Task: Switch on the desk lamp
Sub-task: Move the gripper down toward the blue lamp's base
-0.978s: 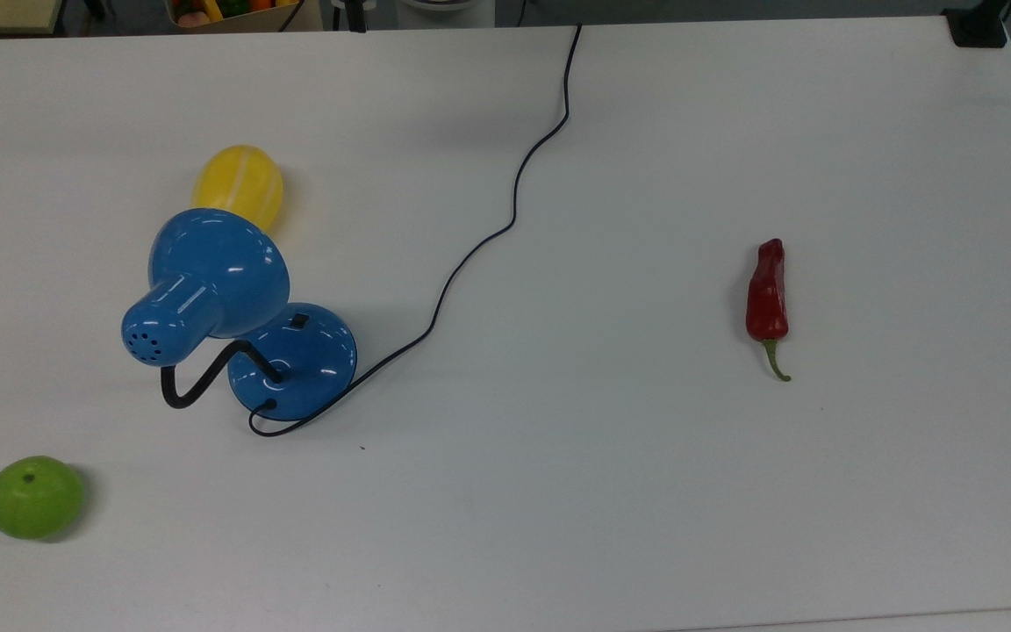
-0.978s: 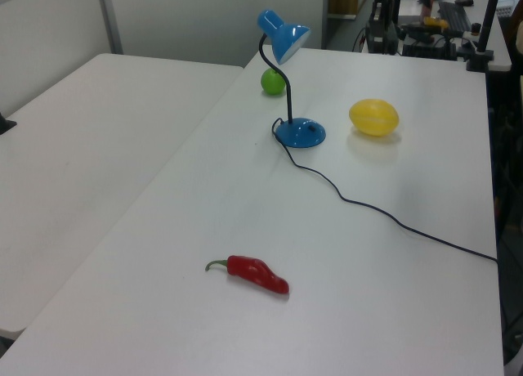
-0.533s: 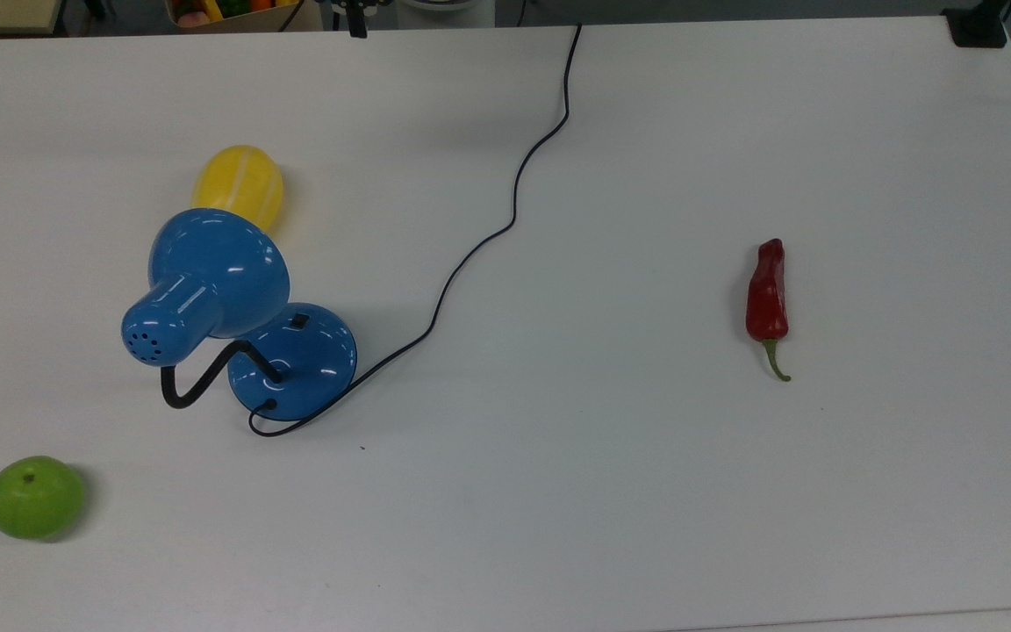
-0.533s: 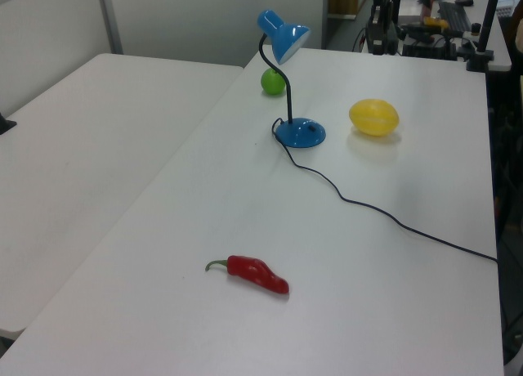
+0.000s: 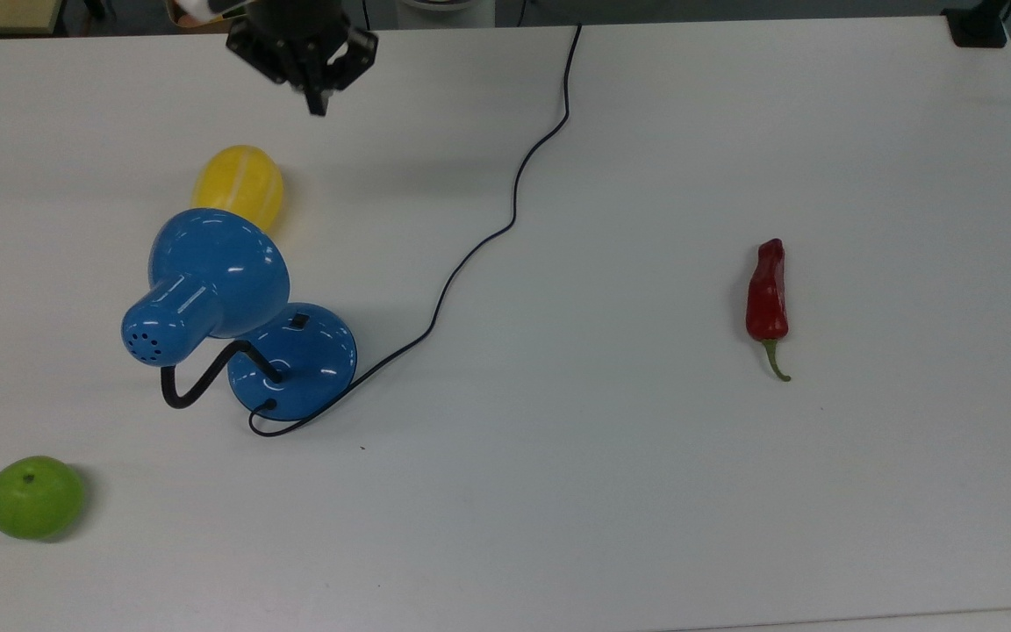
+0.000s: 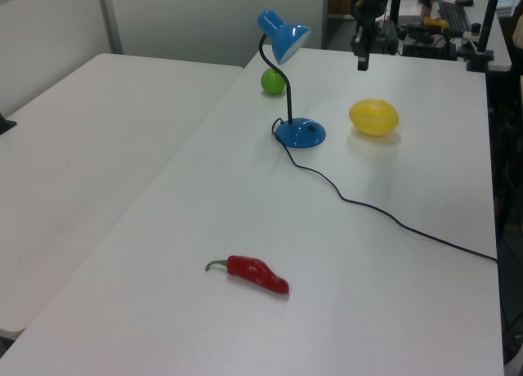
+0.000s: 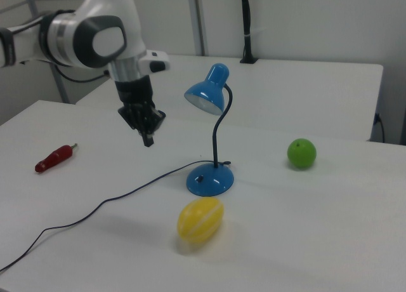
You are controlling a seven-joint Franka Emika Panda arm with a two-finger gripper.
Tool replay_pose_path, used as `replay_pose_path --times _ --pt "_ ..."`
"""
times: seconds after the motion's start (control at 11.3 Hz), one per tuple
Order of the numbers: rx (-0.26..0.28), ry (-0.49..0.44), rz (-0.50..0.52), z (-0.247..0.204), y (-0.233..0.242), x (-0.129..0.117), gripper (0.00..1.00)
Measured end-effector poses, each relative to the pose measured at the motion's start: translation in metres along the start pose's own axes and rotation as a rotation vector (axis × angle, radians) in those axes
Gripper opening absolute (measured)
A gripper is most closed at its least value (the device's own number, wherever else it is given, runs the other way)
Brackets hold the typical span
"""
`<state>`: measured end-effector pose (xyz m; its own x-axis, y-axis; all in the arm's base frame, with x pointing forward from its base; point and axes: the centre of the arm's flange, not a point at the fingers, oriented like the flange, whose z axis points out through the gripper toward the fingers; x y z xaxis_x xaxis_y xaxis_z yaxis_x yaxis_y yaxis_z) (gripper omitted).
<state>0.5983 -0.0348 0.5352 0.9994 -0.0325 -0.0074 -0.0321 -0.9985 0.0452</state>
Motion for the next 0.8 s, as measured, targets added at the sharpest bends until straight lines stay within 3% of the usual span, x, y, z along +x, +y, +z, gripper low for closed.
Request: replay_pose_path --times 0.36,0.8 --pt "0.003 0.030 0.114 0.048 0.022 0.021 0.01" --pt "0.019 0.144 0.287 0.121 0.035 0.024 0.01"
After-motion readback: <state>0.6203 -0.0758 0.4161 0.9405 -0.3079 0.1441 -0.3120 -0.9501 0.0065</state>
